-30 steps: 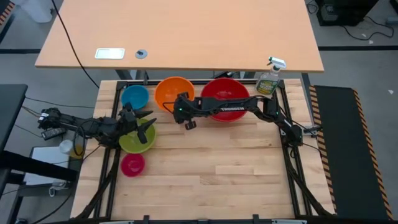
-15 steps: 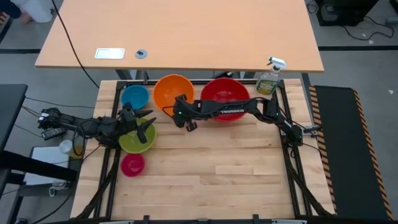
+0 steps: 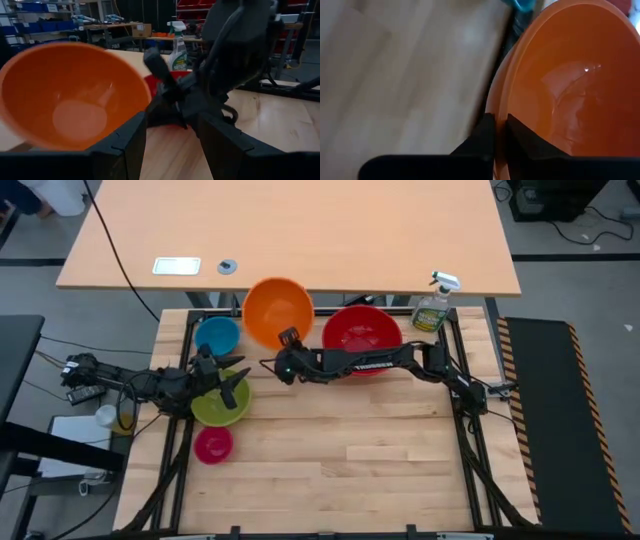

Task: Nest bowls inside each other
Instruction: Stack the orange bowl on top of the red bowl

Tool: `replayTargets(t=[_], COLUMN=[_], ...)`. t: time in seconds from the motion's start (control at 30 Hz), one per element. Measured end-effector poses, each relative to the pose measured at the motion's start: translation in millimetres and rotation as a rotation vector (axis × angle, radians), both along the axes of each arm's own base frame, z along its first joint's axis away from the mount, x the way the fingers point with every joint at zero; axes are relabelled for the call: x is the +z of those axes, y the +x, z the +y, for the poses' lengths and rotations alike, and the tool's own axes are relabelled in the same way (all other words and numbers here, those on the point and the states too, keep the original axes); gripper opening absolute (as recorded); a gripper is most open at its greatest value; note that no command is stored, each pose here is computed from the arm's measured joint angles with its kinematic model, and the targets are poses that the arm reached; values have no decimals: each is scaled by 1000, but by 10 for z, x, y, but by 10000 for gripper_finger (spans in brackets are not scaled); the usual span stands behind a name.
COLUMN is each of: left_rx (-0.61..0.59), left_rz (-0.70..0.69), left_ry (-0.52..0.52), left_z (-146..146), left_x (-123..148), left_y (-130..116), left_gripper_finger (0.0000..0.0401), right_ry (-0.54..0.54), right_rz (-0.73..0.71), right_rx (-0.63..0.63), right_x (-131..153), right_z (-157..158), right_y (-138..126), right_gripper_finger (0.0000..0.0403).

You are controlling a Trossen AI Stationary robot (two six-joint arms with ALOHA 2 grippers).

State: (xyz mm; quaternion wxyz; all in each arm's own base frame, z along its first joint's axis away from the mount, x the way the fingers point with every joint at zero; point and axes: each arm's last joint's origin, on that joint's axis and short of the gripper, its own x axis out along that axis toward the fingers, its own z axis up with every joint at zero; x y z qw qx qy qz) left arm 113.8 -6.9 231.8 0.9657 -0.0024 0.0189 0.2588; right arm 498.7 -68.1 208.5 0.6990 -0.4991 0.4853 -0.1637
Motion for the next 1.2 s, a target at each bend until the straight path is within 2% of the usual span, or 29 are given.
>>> replayTargets(t=[0.23,0.33,0.53,0.6,0.77,0.93,1.1,1.2], left_rx=[1,1,-1,-1,-1,-2,-13,-24], left_rz=[1,1,1,1,1,1,0,0], left_ry=[0,0,0,0,0,-1,-3,-4], left_z=[0,0,-2,-2,-2,-3,-5,-8], left_x=[-1,-1,-1,-1,-1,-2,-1,-2], left_y=[0,0,0,0,0,0,1,3], left_gripper_finger=[181,181,181,181,181,181,181,181], right_ry=[-40,-4,33,98,337,498,626,641], right_rz=[-68,-95,-74,-65,-5,52,79,83], right_rx=[-133,-202,-404,-463,-612,-650,-662,-685], right_x=[342,522,647,660,609,578,546,516], right_z=[20,65,162,192,226,215,156,92], right_y=[-161,-314,-671,-791,-1000,-1045,-1052,-1069], right_gripper_finger=[30,30,30,30,30,30,30,30])
